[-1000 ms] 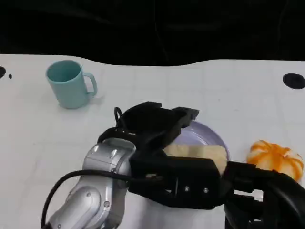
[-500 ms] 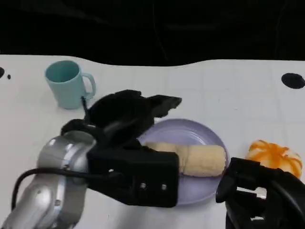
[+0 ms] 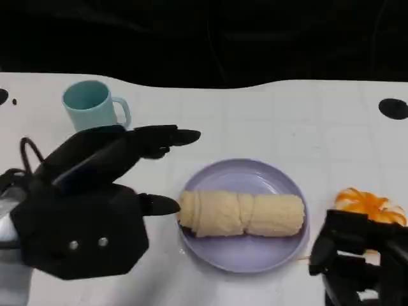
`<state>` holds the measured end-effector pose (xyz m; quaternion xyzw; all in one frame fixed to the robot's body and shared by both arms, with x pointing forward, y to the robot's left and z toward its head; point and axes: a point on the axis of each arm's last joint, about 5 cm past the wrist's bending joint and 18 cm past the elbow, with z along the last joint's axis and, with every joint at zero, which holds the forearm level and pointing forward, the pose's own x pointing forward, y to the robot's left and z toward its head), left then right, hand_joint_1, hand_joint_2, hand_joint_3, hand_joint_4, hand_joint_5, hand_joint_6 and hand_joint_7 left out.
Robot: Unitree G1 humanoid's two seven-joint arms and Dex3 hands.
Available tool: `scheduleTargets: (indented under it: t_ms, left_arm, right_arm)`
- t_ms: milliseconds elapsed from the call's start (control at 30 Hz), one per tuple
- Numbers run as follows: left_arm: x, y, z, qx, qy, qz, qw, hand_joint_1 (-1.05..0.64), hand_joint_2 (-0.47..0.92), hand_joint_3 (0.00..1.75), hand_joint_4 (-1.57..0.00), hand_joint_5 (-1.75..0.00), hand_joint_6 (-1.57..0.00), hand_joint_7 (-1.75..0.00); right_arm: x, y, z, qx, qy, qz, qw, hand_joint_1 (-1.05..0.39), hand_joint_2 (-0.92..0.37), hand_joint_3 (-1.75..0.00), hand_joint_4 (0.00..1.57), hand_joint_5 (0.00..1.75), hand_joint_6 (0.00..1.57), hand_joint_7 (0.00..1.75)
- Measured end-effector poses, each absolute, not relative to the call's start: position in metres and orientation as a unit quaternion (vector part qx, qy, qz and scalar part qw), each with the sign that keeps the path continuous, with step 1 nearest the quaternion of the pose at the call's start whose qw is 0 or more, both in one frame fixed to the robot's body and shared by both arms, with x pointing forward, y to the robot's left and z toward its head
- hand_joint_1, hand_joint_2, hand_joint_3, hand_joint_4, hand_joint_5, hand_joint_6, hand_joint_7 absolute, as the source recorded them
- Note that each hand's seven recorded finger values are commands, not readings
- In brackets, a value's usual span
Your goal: Grasp the towel on the left side of the plate with the left hand and place it into the plate.
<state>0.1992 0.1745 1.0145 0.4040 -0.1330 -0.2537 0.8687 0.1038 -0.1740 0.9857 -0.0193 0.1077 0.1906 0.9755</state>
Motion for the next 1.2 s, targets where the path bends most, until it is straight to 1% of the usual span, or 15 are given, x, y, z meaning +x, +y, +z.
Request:
scheduleTargets:
  t_ms: [67,133,333,400,533,600,633,667,700,733,767,800,933,1067,1200]
  left_arm:
    - [0.194,0.180,1.015,0.380,-0.137,-0.249,0.880,-0.42,0.92,0.28,-0.70,-0.41,-0.65,-0.06]
    - [0.189,0.184,1.014,0.355,-0.137,-0.245,0.892,-0.38,0.92,0.28,-0.76,-0.42,-0.72,-0.09]
    - [0.165,0.199,1.003,0.234,-0.135,-0.204,0.941,-0.38,0.92,0.30,-0.84,-0.51,-0.83,-0.09]
    - [0.159,0.203,1.000,0.205,-0.132,-0.194,0.950,-0.41,0.92,0.30,-0.81,-0.70,-0.89,-0.07]
    - [0.147,0.209,0.995,0.141,-0.130,-0.170,0.967,-0.40,0.92,0.27,-0.77,-0.92,-0.96,-0.07]
    - [0.139,0.211,0.992,0.091,-0.118,-0.154,0.977,-0.34,0.92,0.30,-0.77,-1.06,-1.03,-0.11]
    - [0.136,0.212,0.990,0.060,-0.110,-0.147,0.981,-0.33,0.92,0.32,-0.76,-1.16,-1.05,-0.17]
    - [0.133,0.212,0.988,0.032,-0.103,-0.142,0.984,-0.33,0.92,0.35,-0.76,-1.23,-1.02,-0.33]
    - [0.130,0.212,0.985,0.006,-0.095,-0.135,0.986,-0.32,0.90,0.43,-0.76,-1.29,-0.91,-0.63]
    - [0.127,0.212,0.982,-0.017,-0.085,-0.128,0.988,-0.31,0.86,0.53,-0.75,-1.34,-0.83,-0.82]
    - [0.124,0.212,0.980,-0.038,-0.074,-0.123,0.989,-0.30,0.82,0.63,-0.75,-1.36,-0.77,-0.97]
    - [0.121,0.213,0.977,-0.055,-0.063,-0.121,0.989,-0.30,0.80,0.68,-0.74,-1.37,-0.74,-1.05]
    - [0.108,0.212,0.971,-0.077,-0.032,-0.108,0.991,-0.28,0.74,0.78,-0.76,-1.33,-0.75,-1.17]
    - [0.098,0.208,0.964,-0.100,-0.007,-0.073,0.992,-0.26,0.80,0.71,-0.76,-1.36,-0.70,-1.31]
    - [0.095,0.202,0.960,-0.119,0.004,-0.076,0.990,-0.24,0.81,0.65,-0.81,-1.35,-0.68,-1.42]
  right_arm:
    - [0.101,-0.177,0.985,-0.013,0.113,0.186,0.976,0.00,-0.54,-1.28,0.69,1.75,0.61,1.57]
    - [0.099,-0.178,0.984,-0.011,0.116,0.182,0.976,0.01,-0.55,-1.30,0.70,1.75,0.60,1.60]
    - [0.096,-0.178,0.983,-0.005,0.112,0.174,0.978,0.00,-0.55,-1.34,0.70,1.75,0.58,1.65]
    - [0.096,-0.177,0.982,-0.004,0.111,0.173,0.979,0.00,-0.56,-1.36,0.71,1.75,0.56,1.69]
    - [0.095,-0.172,0.981,0.008,0.105,0.179,0.978,0.00,-0.54,-1.39,0.73,1.75,0.54,1.73]
    - [0.095,-0.172,0.981,0.009,0.099,0.180,0.979,0.00,-0.51,-1.43,0.75,1.75,0.55,1.74]
    - [0.095,-0.172,0.981,0.009,0.096,0.181,0.979,0.00,-0.50,-1.44,0.75,1.75,0.56,1.74]
    - [0.095,-0.172,0.982,0.008,0.092,0.183,0.979,0.00,-0.49,-1.45,0.76,1.75,0.56,1.74]
    - [0.095,-0.171,0.982,0.007,0.090,0.184,0.979,-0.01,-0.47,-1.45,0.75,1.75,0.56,1.74]
    - [0.095,-0.171,0.981,0.007,0.089,0.186,0.979,-0.01,-0.47,-1.45,0.75,1.75,0.57,1.74]
    - [0.096,-0.171,0.981,0.007,0.089,0.187,0.978,-0.01,-0.47,-1.45,0.75,1.75,0.57,1.73]
    - [0.096,-0.171,0.981,0.007,0.088,0.188,0.978,-0.02,-0.46,-1.45,0.75,1.75,0.57,1.73]
    - [0.098,-0.172,0.979,0.009,0.088,0.193,0.977,-0.02,-0.46,-1.43,0.76,1.75,0.60,1.69]
    - [0.101,-0.174,0.977,0.008,0.087,0.194,0.977,-0.02,-0.46,-1.41,0.76,1.75,0.61,1.67]
    - [0.103,-0.175,0.975,-0.003,0.083,0.191,0.978,-0.03,-0.45,-1.40,0.75,1.75,0.61,1.65]
